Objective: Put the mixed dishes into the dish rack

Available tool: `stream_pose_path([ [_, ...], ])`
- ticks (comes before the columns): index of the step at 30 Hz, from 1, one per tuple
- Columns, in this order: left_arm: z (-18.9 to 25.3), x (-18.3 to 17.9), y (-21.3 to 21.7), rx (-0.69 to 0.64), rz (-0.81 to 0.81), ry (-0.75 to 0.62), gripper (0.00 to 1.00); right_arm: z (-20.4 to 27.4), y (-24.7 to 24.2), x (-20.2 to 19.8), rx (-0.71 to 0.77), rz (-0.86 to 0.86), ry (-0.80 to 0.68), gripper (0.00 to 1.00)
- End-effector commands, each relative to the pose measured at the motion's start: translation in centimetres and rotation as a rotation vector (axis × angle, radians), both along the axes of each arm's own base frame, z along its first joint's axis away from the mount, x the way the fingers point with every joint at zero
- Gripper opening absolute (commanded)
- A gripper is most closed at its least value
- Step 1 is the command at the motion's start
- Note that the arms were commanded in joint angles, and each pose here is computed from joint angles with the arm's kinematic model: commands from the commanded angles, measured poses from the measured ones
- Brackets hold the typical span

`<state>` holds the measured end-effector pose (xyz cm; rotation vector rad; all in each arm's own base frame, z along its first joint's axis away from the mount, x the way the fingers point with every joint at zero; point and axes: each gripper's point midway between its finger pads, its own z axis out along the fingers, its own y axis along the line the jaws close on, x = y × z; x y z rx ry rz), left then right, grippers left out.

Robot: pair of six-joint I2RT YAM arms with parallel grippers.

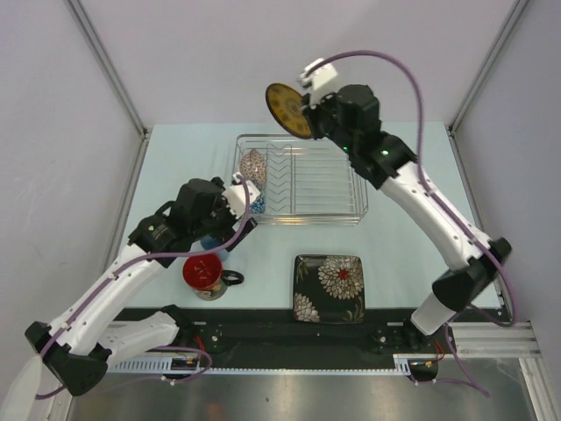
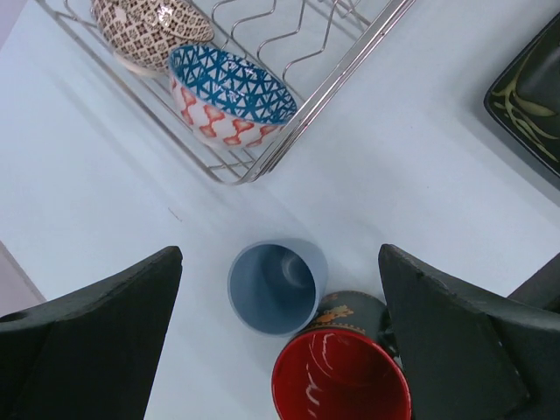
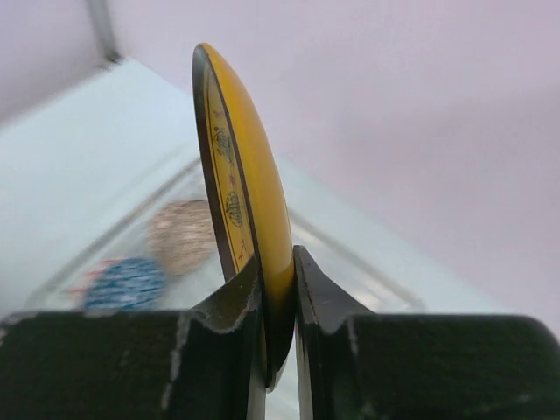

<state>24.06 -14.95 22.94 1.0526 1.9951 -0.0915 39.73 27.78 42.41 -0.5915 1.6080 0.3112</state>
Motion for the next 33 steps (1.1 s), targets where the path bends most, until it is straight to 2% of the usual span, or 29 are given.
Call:
stream_pose_path([
  [1,-0.2,-0.4,1.5,-0.031,0.028,0.006,1.00,-1.7,1.3,6.3,-0.466,-0.053,-0.318,0.00],
  [3,-0.1,-0.3,2.1,-0.039,0.035,0.009,1.00,-2.3,1.7,7.9,-0.568,-0.043,-0.387,0.00],
  [8,0.1,0.0,2.6,-0.039,0.029,0.022,1.00,-9.4,2.8,10.8,-0.784,0.090,-0.380,0.00],
  [11,0.1,0.0,2.8,-0.031,0.030,0.029,1.00,-12.0,2.9,12.0,-0.872,0.108,-0.397,0.00],
  [19,-0.7,0.6,2.7,-0.017,0.038,0.057,0.99,-16.8,3.5,11.4,-0.908,0.264,-0.354,0.00],
  [28,-1.5,0.9,2.1,-0.027,0.032,0.077,0.98,-18.9,5.4,8.4,-0.884,0.381,-0.328,0.00],
  [33,-1.9,0.7,2.1,-0.029,0.030,0.088,0.97,-19.1,6.2,8.3,-0.862,0.393,-0.322,0.00],
])
